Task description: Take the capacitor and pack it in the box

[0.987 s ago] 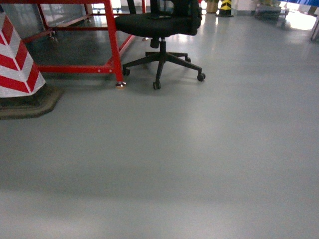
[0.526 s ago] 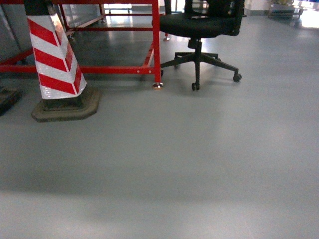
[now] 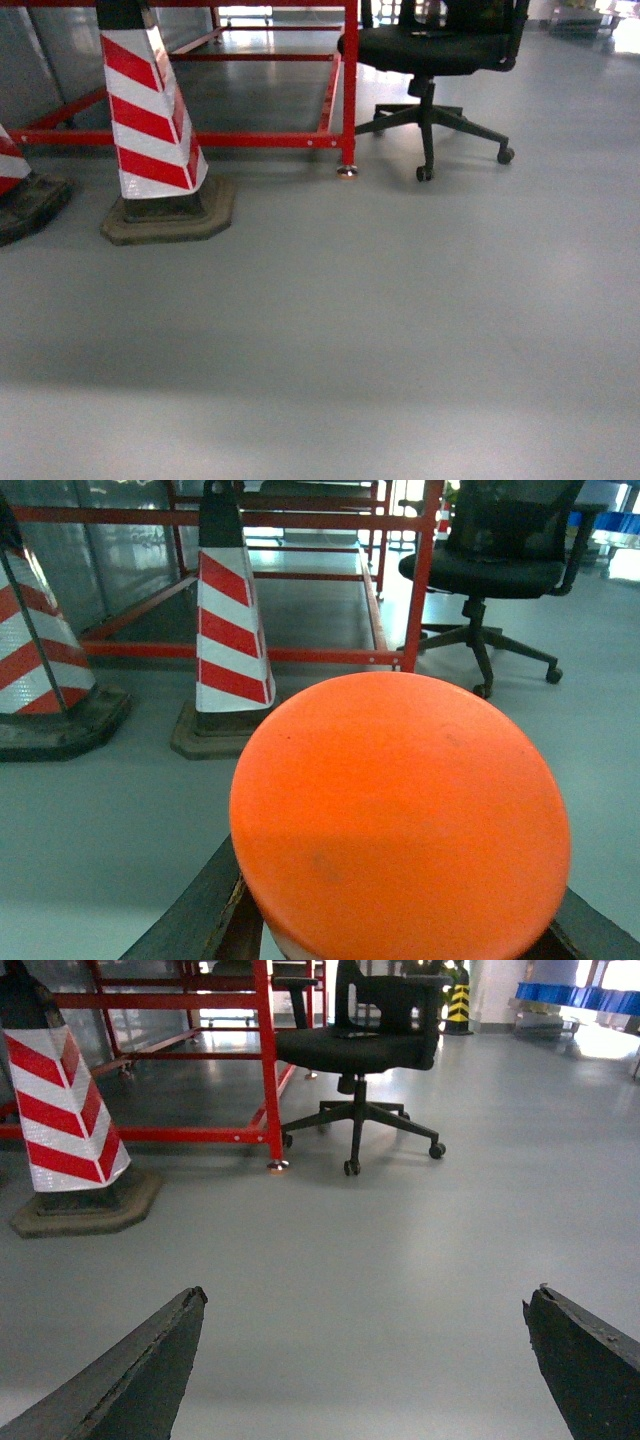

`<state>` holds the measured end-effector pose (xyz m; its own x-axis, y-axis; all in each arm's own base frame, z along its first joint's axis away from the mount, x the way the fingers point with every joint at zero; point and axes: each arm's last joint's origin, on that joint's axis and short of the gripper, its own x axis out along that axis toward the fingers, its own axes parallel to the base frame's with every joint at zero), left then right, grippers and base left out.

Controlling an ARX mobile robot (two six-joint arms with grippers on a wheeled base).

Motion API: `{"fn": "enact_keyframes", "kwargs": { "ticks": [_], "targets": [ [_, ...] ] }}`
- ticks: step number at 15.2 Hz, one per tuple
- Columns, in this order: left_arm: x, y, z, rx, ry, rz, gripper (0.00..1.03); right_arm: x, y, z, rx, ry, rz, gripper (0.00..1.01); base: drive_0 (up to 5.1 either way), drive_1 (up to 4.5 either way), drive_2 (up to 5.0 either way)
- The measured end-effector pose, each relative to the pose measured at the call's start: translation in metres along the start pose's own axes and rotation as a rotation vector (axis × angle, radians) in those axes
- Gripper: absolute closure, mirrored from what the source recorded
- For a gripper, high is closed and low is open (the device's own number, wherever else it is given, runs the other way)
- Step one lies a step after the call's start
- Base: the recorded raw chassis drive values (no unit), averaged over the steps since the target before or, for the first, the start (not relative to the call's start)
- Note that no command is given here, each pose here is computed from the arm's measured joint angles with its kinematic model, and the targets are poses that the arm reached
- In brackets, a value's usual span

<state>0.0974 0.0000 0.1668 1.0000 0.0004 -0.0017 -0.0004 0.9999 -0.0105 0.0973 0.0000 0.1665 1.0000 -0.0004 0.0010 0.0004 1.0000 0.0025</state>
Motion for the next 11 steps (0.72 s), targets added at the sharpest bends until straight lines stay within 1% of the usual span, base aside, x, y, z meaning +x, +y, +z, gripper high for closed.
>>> {"fn": "enact_keyframes", "kwargs": {
  "ticks": [11],
  "targets": [
    [0.0, 0.0, 0.0002, 0.0, -0.002, 0.0, 0.58, 0.0, 0.0, 0.0003, 0.0, -0.003, 0.0, 0.03, -5.0, 2.43, 2.4]
  ]
}}
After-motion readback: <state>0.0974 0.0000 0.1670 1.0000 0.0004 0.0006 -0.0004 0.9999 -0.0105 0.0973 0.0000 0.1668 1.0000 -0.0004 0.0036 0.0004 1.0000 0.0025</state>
